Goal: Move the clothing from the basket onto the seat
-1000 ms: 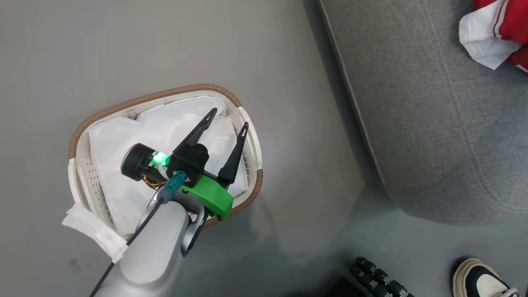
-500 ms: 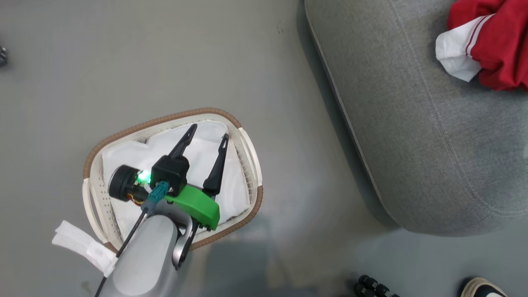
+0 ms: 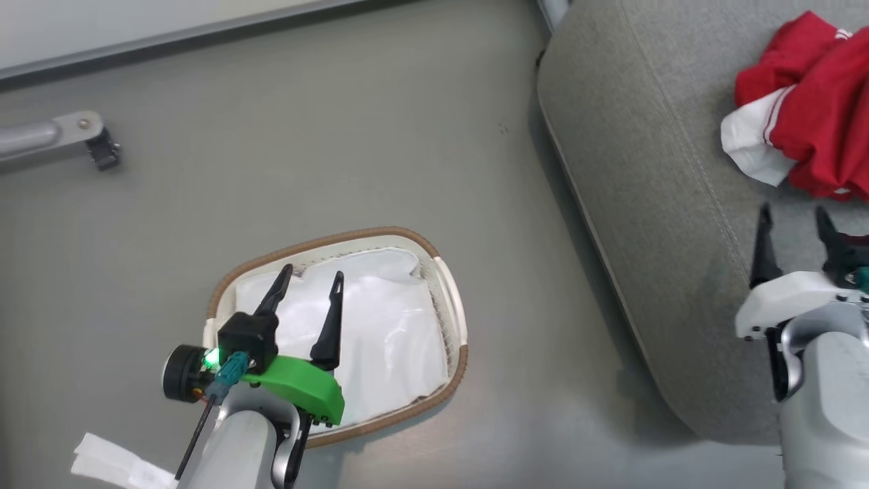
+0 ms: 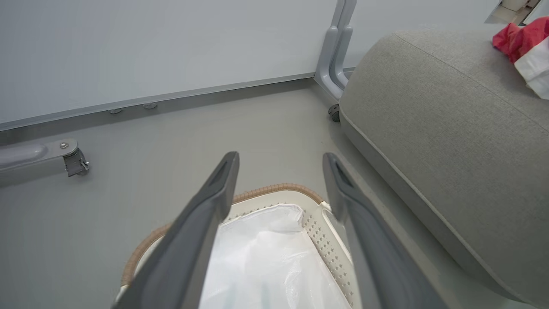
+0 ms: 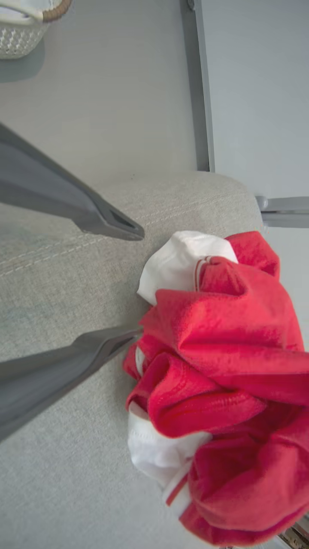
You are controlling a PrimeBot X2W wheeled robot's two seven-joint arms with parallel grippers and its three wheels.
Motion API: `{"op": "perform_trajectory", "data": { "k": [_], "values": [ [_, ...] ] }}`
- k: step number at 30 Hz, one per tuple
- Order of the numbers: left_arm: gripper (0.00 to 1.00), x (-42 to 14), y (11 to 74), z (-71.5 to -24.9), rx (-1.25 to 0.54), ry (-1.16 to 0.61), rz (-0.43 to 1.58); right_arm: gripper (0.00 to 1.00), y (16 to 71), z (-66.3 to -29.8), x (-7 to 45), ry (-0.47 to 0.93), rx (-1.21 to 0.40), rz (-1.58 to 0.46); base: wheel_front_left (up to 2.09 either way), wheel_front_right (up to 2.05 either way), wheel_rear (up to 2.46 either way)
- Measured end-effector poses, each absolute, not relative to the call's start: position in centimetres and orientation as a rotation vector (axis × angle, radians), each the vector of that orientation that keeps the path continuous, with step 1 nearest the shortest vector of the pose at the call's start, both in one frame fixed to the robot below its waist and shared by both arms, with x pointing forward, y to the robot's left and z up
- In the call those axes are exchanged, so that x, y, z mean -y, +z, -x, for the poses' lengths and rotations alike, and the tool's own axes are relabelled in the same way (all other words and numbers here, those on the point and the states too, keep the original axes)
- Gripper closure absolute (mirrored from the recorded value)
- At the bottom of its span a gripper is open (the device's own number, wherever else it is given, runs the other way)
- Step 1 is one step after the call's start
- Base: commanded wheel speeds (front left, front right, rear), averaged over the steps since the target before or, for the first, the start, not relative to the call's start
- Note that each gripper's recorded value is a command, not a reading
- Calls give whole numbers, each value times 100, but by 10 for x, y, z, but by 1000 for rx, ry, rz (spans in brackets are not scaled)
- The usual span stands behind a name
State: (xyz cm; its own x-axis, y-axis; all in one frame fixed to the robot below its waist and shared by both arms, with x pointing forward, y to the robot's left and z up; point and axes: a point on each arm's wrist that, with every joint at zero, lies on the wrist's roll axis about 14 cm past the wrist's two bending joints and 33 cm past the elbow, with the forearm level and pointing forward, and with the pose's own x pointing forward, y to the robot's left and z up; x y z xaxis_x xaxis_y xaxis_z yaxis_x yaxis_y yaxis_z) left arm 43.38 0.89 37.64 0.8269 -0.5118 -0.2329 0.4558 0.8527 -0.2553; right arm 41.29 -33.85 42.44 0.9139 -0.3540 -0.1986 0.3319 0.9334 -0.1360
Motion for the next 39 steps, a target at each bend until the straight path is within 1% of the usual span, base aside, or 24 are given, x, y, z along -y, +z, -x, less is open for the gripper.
{"op": "perform_trajectory", "data": {
  "k": [8, 13, 18, 21, 27, 35, 39],
  "values": [
    [0, -77, 397, -434, -243, -292, 168, 0, 447, -457, 254, -130, -117, 39, 0, 0, 0],
    [0, -114, 413, -428, -197, -178, 167, 0, 461, -468, 213, -24, -67, 1, 0, 0, 0],
    [0, -141, 428, -418, -155, -103, 163, 0, 475, -464, 173, 82, -32, -54, 0, 0, 0],
    [0, -149, 436, -413, -135, -80, 153, 0, 479, -457, 159, 122, -23, -66, 0, 0, 0],
    [0, -157, 439, -397, -130, -51, 170, 0, 475, -437, 145, 163, -40, -76, 0, 0, 0],
    [0, -159, 437, -375, -141, -37, 200, 0, 462, -409, 136, 185, -79, -97, 0, 0, 0],
    [0, -159, 437, -369, -143, -34, 211, 0, 466, -406, 133, 193, -69, -102, 0, 0, 0]
  ]
}}
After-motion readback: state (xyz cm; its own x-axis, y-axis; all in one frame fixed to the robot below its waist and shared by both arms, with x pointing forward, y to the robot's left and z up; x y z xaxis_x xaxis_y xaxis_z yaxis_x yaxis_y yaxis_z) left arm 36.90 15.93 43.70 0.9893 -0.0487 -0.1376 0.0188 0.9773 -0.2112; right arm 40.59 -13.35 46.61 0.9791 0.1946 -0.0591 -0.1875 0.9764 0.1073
